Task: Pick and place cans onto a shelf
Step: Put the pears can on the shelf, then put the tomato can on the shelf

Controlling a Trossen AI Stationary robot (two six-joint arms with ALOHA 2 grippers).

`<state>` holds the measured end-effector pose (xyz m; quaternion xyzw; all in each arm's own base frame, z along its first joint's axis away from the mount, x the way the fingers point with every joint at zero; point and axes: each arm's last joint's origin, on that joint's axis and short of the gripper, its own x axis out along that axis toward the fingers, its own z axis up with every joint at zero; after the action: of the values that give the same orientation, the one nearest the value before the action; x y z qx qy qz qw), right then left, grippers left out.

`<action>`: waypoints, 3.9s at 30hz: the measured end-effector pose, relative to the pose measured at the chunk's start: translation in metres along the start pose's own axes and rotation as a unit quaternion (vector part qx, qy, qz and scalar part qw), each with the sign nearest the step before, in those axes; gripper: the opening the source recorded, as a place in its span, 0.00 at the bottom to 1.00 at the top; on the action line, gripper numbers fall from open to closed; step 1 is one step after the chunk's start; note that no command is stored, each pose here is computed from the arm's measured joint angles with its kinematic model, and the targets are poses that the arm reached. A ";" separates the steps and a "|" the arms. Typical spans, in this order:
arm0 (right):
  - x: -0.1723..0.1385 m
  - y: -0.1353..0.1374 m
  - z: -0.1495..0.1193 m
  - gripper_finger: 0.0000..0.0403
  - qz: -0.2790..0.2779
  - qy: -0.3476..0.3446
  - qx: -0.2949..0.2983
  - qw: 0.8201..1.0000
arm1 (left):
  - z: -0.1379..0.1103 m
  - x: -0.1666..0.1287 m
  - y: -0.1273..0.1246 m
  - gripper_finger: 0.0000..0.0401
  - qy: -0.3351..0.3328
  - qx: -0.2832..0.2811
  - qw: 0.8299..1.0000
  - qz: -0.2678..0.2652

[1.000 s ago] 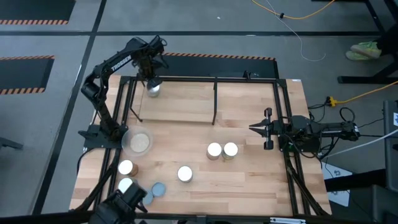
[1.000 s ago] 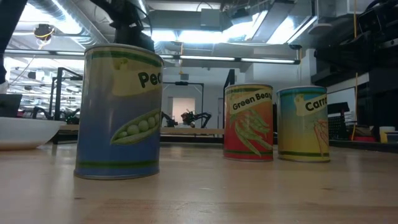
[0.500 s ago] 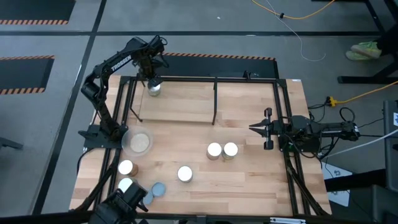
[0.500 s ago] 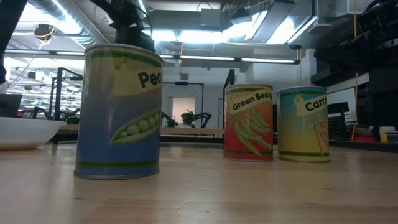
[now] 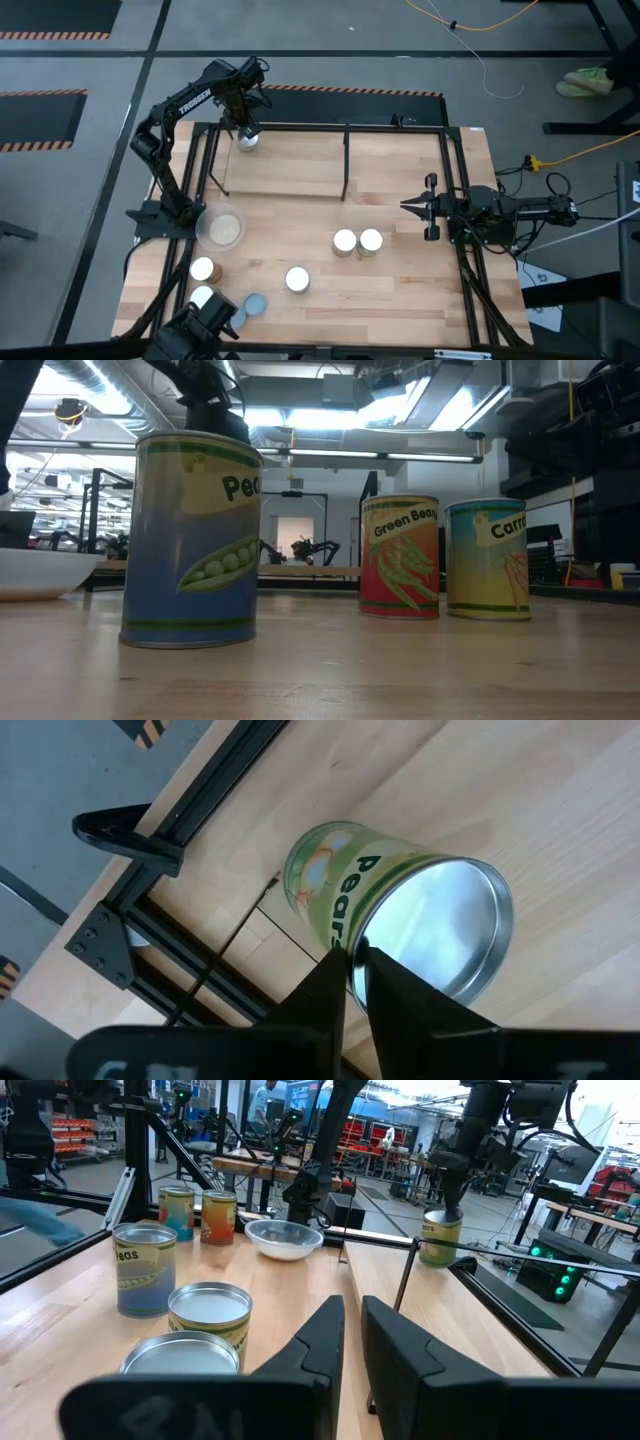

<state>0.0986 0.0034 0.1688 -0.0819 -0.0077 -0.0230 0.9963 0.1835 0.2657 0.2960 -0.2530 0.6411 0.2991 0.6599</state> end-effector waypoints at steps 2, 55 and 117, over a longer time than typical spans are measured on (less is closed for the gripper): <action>0.000 0.000 0.000 0.11 0.000 0.000 0.000 1.000 | 0.000 0.000 0.000 0.09 0.000 0.000 1.000 0.000; 0.000 0.000 0.000 0.11 0.000 0.000 0.000 1.000 | 0.018 -0.003 -0.041 0.21 -0.073 -0.043 0.996 -0.008; 0.000 0.000 0.000 0.11 0.000 0.000 0.000 1.000 | -0.294 -0.036 -0.386 0.21 0.137 -0.098 0.979 -0.112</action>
<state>0.0986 0.0034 0.1688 -0.0819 -0.0076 -0.0230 0.9963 0.2570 -0.2152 0.2980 -0.4249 0.6611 0.2471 0.5669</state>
